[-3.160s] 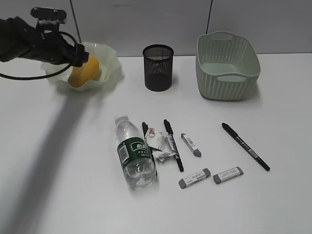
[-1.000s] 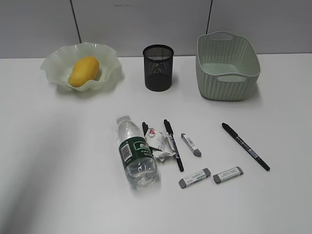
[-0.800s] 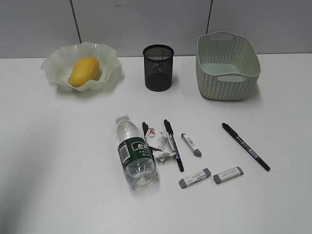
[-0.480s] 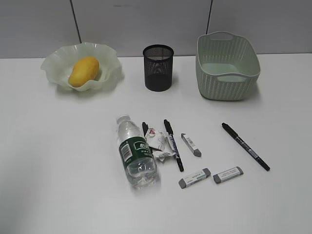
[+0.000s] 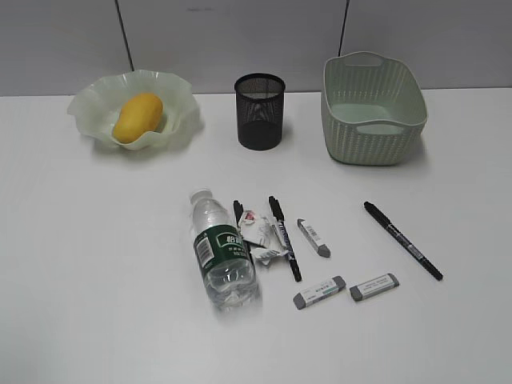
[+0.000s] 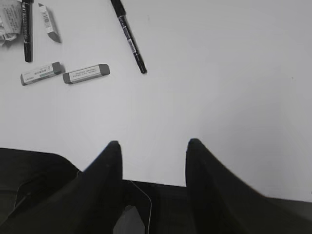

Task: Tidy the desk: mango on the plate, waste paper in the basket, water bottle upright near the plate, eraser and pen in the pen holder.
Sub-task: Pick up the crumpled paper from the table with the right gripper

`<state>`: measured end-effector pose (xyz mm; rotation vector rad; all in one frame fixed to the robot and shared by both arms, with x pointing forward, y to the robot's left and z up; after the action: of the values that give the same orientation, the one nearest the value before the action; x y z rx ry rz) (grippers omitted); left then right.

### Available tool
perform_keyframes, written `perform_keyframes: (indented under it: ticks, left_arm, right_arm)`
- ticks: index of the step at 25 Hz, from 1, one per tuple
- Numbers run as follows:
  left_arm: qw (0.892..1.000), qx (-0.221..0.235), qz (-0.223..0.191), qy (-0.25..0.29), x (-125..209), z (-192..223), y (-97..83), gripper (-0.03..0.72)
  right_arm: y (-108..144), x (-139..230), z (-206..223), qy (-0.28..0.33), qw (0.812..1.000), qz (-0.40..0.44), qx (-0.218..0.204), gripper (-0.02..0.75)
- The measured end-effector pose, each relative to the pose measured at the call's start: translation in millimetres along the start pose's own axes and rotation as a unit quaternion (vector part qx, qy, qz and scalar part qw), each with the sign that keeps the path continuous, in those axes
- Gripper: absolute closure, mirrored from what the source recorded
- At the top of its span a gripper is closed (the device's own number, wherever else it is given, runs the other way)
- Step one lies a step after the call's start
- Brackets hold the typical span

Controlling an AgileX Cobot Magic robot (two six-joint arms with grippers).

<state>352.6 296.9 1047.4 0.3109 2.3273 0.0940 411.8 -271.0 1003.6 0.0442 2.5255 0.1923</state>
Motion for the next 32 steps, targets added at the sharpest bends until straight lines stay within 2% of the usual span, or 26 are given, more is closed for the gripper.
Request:
perform_keyframes:
  ticks: [5,9,16,22,26,32]
  left_arm:
    - [0.999,-0.005,-0.001,-0.035,33,-3,-9.3,0.179]
    - [0.998,-0.012,0.000,-0.061,53,-1,-13.9,0.179]
    - [0.994,-0.014,-0.003,-0.111,61,-9,-19.2,0.180]
    - [0.986,0.010,-0.017,-0.163,42,-5,-27.8,0.180]
    - [0.985,0.012,-0.019,-0.168,41,-2,-28.5,0.180]
    - [0.985,0.015,-0.020,-0.169,41,-3,-29.5,0.180]
  right_arm:
    - [13,-28,19,0.042,0.999,-0.017,-0.027,0.384]
    - [30,-49,35,0.066,0.995,-0.029,-0.069,0.384]
    - [57,-67,68,0.106,0.987,-0.049,-0.111,0.384]
    - [122,-67,90,0.115,0.974,-0.121,-0.154,0.386]
    - [162,-60,108,0.132,0.963,-0.158,-0.174,0.386]
    - [204,-62,143,0.151,0.953,-0.197,-0.172,0.386]
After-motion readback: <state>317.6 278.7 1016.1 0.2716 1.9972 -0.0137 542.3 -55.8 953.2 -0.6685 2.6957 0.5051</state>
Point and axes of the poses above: a point on each arm's last joint axis where the gripper is mounted, z pointing out along that axis toward the gripper, y along the wrist's bending axis when the last joint is at zero, x = y × z, the point moved 10 cm from there along z, pointing out along that axis toward the gripper, and after that the axes turned 9 degrees about z, right-handed, at the moved point
